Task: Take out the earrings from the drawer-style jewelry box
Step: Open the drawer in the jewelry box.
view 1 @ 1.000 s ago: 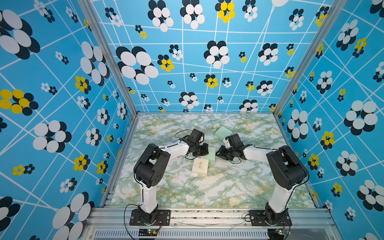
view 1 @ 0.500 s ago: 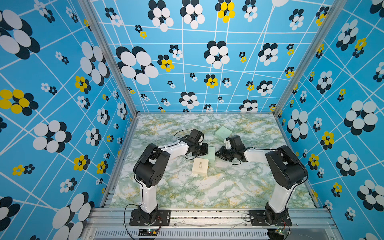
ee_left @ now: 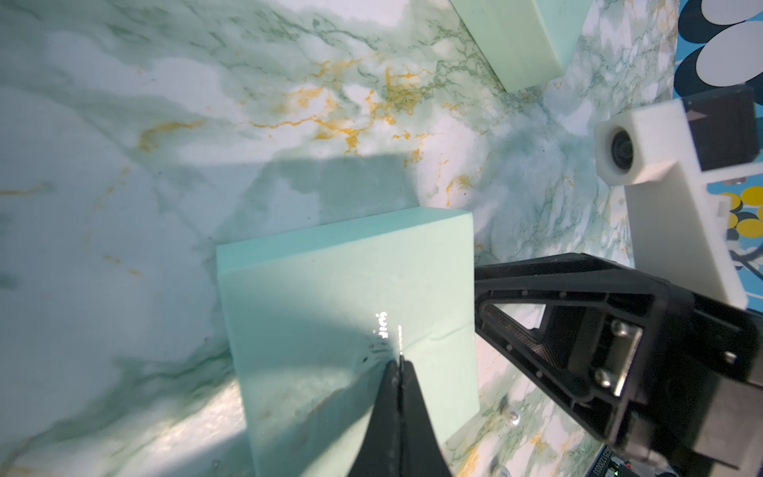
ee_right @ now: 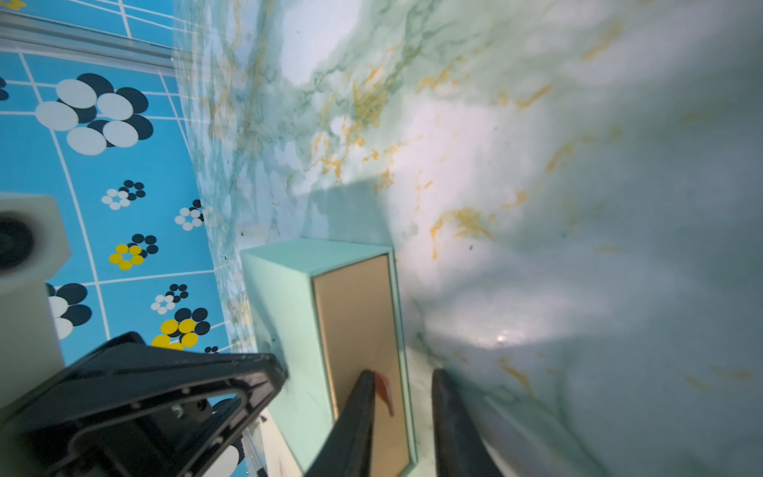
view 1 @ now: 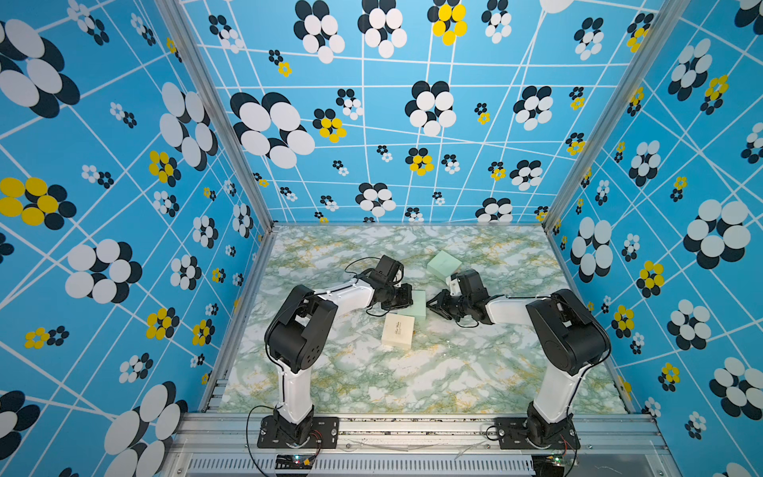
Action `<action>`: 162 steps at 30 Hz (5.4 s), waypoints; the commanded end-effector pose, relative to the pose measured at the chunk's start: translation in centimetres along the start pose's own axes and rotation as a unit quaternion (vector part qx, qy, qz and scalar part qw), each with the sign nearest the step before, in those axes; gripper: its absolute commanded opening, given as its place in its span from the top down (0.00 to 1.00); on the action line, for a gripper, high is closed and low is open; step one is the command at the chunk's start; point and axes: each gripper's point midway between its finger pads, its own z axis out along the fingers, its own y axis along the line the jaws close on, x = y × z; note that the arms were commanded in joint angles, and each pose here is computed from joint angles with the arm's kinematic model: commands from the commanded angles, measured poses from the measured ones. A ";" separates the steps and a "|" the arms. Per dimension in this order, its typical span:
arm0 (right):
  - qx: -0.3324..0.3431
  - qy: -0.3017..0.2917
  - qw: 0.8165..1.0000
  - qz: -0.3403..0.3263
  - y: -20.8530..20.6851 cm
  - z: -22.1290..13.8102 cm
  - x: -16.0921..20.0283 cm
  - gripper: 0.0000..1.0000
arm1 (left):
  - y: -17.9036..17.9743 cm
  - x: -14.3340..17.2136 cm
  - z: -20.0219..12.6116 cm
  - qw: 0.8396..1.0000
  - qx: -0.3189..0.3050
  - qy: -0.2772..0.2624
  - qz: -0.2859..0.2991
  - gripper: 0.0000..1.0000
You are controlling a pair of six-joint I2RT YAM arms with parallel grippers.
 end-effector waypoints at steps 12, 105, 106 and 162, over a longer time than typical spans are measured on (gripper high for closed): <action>-0.039 0.011 0.997 0.062 -0.9 1.1 0.8 0.77 | 2.5 1.9 1.1 0.999 -0.023 0.031 -0.020 1.00; -0.123 -0.021 0.982 0.139 -1.7 0.9 0.5 1.00 | 2.8 2.2 1.0 0.999 -0.024 0.030 -0.022 1.00; -0.120 -0.021 0.983 0.136 -1.7 0.8 0.5 1.00 | 2.9 2.3 1.0 0.999 -0.025 0.030 -0.022 1.00; 0.214 -0.061 0.971 -0.087 -3.7 -7.7 -0.4 0.76 | 3.5 2.5 1.3 0.999 -0.022 0.033 -0.034 1.00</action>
